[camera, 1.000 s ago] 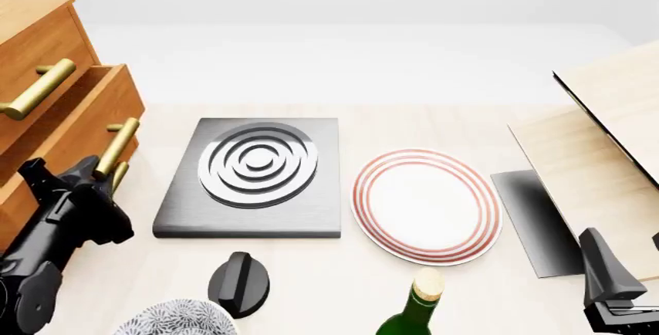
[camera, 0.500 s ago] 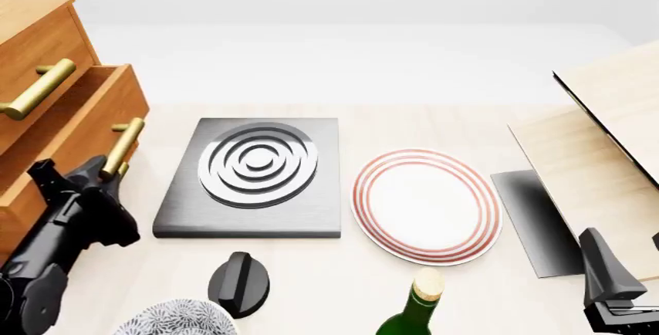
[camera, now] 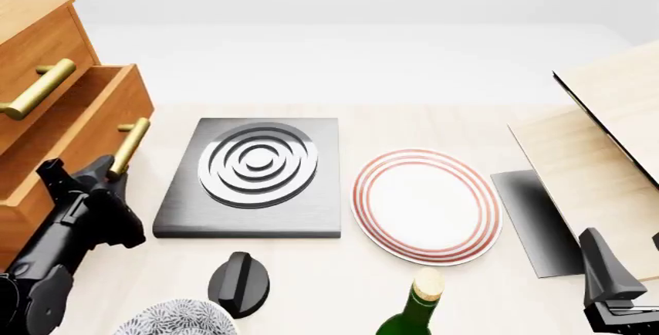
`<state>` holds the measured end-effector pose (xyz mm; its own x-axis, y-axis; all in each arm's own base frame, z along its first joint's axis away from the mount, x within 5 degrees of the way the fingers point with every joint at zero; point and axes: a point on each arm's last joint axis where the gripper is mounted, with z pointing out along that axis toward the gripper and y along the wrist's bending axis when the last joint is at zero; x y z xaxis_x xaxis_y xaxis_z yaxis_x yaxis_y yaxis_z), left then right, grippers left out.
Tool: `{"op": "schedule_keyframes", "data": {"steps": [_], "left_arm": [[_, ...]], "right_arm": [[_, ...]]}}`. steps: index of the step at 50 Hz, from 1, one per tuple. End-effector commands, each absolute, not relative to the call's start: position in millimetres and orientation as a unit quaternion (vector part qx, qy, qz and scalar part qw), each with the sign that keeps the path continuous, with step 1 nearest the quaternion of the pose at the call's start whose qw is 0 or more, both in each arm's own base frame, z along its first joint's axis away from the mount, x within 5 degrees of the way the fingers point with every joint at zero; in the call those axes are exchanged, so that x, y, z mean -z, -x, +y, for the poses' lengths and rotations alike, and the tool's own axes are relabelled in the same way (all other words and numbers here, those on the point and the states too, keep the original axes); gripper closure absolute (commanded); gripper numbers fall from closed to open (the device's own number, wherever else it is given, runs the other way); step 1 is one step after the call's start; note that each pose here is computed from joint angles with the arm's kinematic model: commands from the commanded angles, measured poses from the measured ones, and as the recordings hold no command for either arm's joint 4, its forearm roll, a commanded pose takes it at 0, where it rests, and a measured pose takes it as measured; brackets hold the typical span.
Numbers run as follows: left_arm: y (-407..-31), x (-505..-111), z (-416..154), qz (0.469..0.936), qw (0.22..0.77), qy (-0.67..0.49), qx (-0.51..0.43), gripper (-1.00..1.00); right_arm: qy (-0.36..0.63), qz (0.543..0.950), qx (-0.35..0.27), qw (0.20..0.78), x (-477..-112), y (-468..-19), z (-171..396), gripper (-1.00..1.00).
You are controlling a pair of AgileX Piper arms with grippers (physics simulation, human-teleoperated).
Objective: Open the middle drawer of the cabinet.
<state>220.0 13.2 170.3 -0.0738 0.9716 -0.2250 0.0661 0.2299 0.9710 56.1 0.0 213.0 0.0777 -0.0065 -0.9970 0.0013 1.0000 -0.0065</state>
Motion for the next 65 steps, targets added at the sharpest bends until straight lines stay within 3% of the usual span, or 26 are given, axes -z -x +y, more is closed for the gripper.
{"op": "schedule_keyframes", "data": {"steps": [1, 65], "left_arm": [[-231.4, -177.4, -9.5, 0.562, 0.554, -0.455, -0.412, 1.0], [-233.0, -173.9, -20.4, 0.558, 0.559, -0.47, -0.394, 1.0]], "right_arm": [[0.002, 0.677, 0.002, 0.736, -213.8, -56.0, -0.1, -1.0], [0.001, 0.677, 0.002, 0.736, -213.8, -56.0, -0.1, -1.0]]}}
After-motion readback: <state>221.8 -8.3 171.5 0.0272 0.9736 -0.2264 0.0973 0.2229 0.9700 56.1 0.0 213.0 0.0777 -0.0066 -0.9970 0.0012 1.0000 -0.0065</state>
